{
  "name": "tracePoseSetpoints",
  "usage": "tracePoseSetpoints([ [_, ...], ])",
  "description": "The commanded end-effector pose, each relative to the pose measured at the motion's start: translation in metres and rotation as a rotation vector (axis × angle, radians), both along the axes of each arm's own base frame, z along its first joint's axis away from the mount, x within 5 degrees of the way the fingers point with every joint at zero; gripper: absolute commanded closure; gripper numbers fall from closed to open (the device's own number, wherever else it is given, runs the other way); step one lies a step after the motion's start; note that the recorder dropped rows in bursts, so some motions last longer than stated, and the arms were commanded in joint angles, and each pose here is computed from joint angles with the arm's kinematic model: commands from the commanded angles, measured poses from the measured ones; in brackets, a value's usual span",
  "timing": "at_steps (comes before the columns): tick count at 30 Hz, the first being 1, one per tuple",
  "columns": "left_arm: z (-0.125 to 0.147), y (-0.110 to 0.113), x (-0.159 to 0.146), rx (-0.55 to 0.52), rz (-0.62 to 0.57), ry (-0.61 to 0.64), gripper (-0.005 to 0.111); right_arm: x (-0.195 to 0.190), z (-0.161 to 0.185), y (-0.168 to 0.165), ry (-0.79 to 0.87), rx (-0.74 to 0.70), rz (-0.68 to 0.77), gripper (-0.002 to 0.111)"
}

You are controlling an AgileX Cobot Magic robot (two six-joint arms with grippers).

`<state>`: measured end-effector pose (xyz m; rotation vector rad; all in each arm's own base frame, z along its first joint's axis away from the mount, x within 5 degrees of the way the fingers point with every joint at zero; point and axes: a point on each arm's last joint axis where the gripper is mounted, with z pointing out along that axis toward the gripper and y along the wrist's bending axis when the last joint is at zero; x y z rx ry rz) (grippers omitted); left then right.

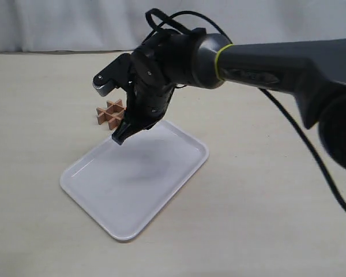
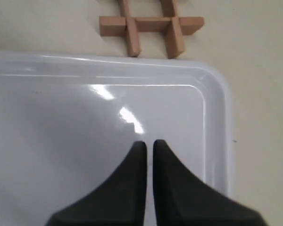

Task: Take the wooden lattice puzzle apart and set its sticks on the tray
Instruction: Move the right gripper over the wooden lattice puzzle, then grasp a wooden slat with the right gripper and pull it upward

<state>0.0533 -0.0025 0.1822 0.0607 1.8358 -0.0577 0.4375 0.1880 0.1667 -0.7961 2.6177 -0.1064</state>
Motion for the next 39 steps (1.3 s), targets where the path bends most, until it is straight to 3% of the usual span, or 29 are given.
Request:
tracePoseSetpoints([
  [1,0.0,0.0,0.0,0.0,0.0,-0.006,0.107,0.014,0.005,0.012,0.084,0.146,0.105,0.104],
  [5,0.0,0.0,0.0,0.0,0.0,-0.006,0.107,0.027,0.025,0.012,0.024,0.32,0.095,0.104],
  [13,0.0,0.0,0.0,0.0,0.0,-0.006,0.107,0.039,0.025,-0.001,-0.072,0.269,-0.028,0.103],
  [23,0.0,0.0,0.0,0.0,0.0,-0.006,0.107,0.039,0.001,0.004,-0.032,0.242,-0.037,0.072],
  [39,0.0,0.0,0.0,-0.001,0.0,-0.009,0.107,0.047,-0.025,0.01,-0.071,0.233,0.017,0.071],
])
